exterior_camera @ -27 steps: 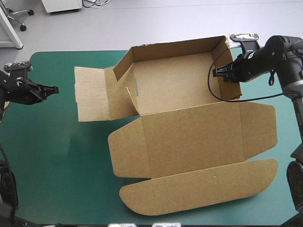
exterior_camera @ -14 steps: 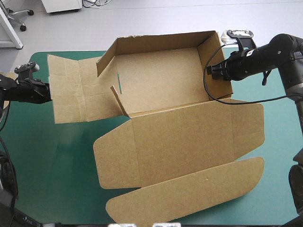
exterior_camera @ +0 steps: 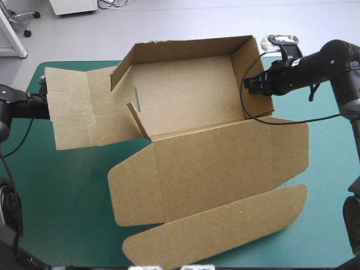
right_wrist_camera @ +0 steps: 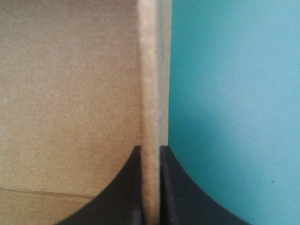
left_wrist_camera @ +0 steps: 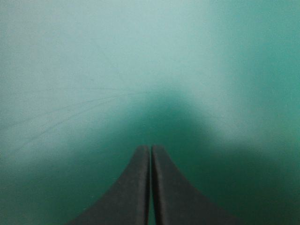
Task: Fold the box
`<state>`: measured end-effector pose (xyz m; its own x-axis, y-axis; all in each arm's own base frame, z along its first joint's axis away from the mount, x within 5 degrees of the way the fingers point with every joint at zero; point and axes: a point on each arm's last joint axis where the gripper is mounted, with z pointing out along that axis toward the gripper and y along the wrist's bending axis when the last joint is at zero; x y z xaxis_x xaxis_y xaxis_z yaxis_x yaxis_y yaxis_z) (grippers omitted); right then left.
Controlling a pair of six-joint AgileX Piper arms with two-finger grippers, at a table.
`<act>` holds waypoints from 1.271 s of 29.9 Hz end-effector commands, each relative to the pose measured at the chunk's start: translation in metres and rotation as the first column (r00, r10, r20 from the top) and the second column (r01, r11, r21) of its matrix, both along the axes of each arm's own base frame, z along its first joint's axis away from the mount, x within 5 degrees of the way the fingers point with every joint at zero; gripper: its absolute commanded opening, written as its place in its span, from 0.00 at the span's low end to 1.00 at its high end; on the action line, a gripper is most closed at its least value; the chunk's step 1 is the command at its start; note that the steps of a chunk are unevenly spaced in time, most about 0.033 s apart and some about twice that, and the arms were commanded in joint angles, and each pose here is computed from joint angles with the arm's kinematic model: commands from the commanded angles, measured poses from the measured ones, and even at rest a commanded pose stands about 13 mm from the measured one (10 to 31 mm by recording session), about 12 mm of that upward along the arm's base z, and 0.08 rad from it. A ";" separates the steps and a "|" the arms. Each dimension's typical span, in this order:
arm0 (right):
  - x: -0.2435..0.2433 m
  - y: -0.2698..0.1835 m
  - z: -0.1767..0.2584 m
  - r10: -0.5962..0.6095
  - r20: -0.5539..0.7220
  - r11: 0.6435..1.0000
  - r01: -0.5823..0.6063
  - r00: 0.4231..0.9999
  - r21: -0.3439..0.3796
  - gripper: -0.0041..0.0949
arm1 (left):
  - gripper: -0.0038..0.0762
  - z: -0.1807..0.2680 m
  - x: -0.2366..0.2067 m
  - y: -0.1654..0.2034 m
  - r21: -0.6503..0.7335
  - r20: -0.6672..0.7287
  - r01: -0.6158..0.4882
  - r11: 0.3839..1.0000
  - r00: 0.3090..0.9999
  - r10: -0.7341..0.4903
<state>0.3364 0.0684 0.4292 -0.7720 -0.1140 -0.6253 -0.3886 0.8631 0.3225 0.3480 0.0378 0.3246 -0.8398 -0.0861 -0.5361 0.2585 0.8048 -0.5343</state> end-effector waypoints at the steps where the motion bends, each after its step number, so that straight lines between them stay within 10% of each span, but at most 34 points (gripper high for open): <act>1: -0.014 0.001 0.031 -0.010 0.119 0.998 0.002 0.993 0.064 0.03 | 0.05 0.029 -0.005 -0.025 -0.060 0.100 0.072 0.996 0.993 -0.065; 38: 0.046 -0.001 -0.031 -0.078 0.002 0.997 0.078 0.997 0.003 0.03 | 0.05 0.050 -0.009 -0.060 -0.291 0.193 0.228 0.929 0.965 -0.177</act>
<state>0.3934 0.0659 0.3637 -0.8402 -0.1038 -0.5323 -0.3000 0.9066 0.2967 0.3519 -0.0119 0.3422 -0.8012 -0.0936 -0.5910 0.4136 0.6272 -0.6600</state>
